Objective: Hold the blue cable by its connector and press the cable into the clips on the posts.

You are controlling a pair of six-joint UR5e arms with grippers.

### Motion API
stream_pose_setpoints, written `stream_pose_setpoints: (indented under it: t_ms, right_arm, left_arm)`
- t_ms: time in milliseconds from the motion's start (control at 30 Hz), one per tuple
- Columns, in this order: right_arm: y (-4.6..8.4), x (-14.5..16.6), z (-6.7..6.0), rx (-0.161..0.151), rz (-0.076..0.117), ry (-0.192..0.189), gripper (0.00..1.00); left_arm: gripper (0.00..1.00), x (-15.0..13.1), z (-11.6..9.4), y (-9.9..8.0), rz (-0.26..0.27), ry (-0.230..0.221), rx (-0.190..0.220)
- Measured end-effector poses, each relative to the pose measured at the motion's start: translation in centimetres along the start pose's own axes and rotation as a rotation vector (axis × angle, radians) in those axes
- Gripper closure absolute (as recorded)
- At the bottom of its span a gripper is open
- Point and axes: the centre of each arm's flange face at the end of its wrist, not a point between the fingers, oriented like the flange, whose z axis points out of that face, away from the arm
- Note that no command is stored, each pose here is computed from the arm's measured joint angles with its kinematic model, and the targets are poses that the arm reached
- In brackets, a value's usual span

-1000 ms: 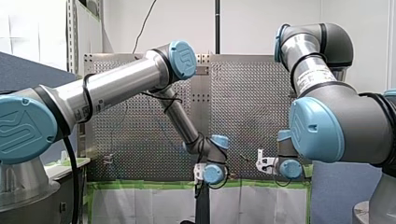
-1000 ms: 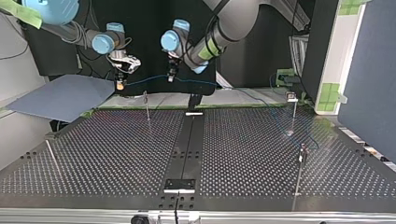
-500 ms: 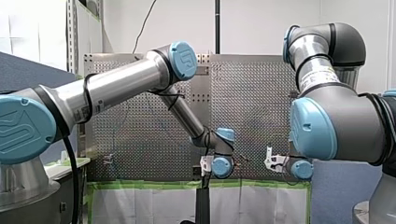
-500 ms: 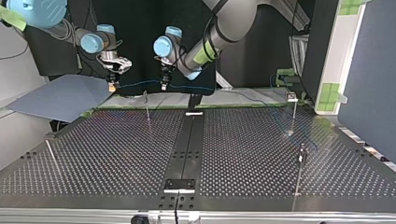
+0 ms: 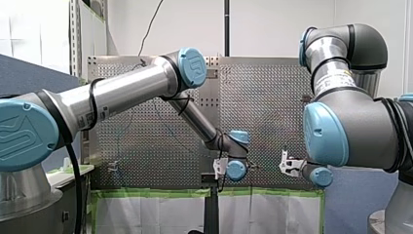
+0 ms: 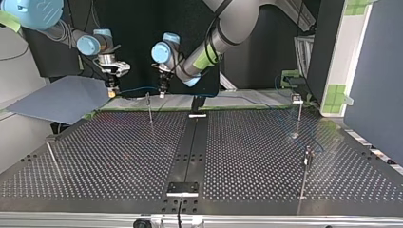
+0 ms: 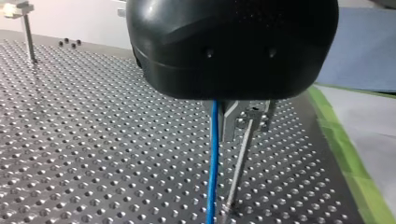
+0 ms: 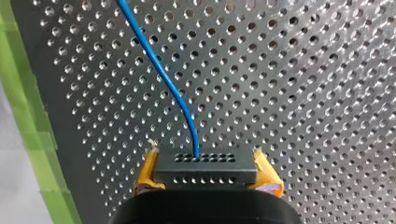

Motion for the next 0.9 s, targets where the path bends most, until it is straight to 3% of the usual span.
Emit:
stream_pose_setpoints:
  t_ms: [300,700,900]
  right_arm:
    - [0.5,-1.2,0.8,0.045,-0.024,-0.029,0.98]
    - [3.0,-0.6,1.4,0.012,-0.014,-0.025,0.98]
    - [3.3,-0.5,1.4,0.010,-0.013,-0.022,0.98]
  left_arm:
    - [1.00,1.2,0.3,-0.3,-0.011,0.009,0.028]
    - [1.00,1.4,0.3,-0.4,-0.019,0.013,0.042]
    - [1.00,3.1,0.5,-0.5,-0.010,0.034,0.060]
